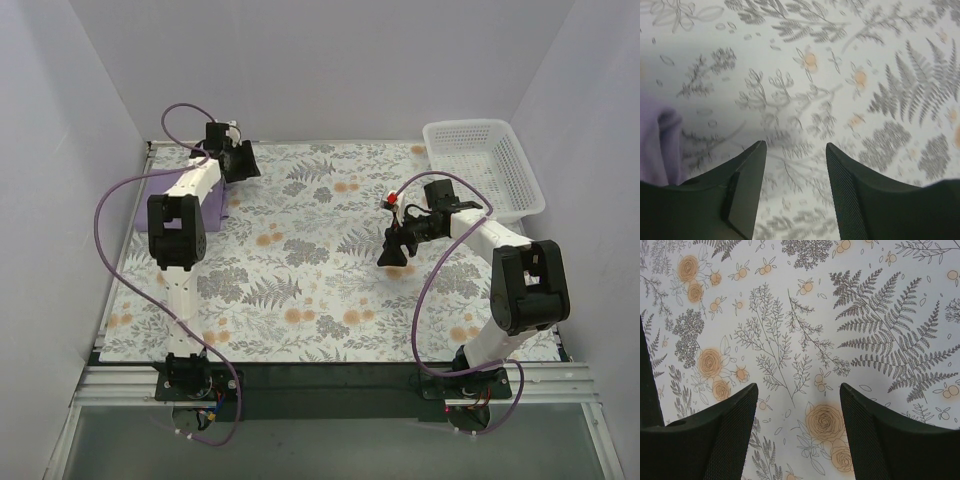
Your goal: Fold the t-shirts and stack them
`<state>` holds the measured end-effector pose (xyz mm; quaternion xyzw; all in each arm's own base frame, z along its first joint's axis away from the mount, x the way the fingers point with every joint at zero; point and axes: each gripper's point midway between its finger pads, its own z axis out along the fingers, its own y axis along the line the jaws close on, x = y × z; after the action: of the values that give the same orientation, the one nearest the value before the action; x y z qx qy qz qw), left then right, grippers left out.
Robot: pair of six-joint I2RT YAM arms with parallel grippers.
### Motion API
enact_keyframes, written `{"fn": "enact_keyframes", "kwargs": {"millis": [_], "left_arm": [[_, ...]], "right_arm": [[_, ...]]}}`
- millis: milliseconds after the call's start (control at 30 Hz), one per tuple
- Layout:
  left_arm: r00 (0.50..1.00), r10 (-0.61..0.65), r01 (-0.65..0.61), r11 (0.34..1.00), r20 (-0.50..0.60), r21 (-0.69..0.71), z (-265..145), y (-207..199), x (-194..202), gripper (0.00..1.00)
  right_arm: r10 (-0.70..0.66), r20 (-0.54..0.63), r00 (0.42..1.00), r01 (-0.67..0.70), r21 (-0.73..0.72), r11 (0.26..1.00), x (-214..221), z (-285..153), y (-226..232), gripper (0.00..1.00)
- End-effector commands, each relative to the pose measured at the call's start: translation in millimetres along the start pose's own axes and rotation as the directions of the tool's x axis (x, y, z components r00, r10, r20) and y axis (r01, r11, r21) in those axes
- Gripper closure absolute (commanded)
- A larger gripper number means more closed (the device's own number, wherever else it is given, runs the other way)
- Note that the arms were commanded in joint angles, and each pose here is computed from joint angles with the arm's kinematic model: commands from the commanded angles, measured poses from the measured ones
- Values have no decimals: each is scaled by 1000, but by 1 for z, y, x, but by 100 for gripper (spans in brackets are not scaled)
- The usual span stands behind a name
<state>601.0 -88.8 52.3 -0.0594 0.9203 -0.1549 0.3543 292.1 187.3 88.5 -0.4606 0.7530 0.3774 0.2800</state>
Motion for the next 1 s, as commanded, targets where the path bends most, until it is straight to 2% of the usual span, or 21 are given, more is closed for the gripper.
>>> {"fn": "enact_keyframes", "kwargs": {"millis": [0, 33, 67, 200, 333, 533, 700, 967], "left_arm": [[982, 69, -91, 989, 176, 120, -87, -49, -59, 51], [969, 73, -93, 993, 235, 76, -104, -46, -72, 52], [968, 62, -53, 998, 242, -44, -101, -20, -66, 53], [958, 51, 10, 978, 282, -211, -105, 15, -68, 54], [963, 46, 28, 963, 267, -268, -90, 29, -64, 56], [968, 55, 49, 915, 245, -401, -59, 61, -60, 64], [980, 72, 13, 909, 188, -416, -29, 72, -43, 66], [999, 16, -5, 950, 33, -313, 16, 69, 13, 67]], "right_arm": [[-21, 15, 1000, 21, 0, 1000, -7, -4, -2, 27], [-19, 16, 1000, 20, -3, 1000, -7, -4, -2, 27], [-17, 16, 1000, 17, -5, 1000, -7, -3, -2, 27], [-16, 16, 1000, 16, -7, 1000, -7, -3, -1, 27], [-14, 12, 1000, 14, -6, 1000, -5, -3, -2, 27], [-8, 8, 1000, 8, -10, 1000, -3, -2, -2, 27], [-5, 3, 1000, 5, -13, 1000, -2, -1, -3, 27], [1, -4, 1000, -1, -14, 1000, 0, 0, -4, 27]]}}
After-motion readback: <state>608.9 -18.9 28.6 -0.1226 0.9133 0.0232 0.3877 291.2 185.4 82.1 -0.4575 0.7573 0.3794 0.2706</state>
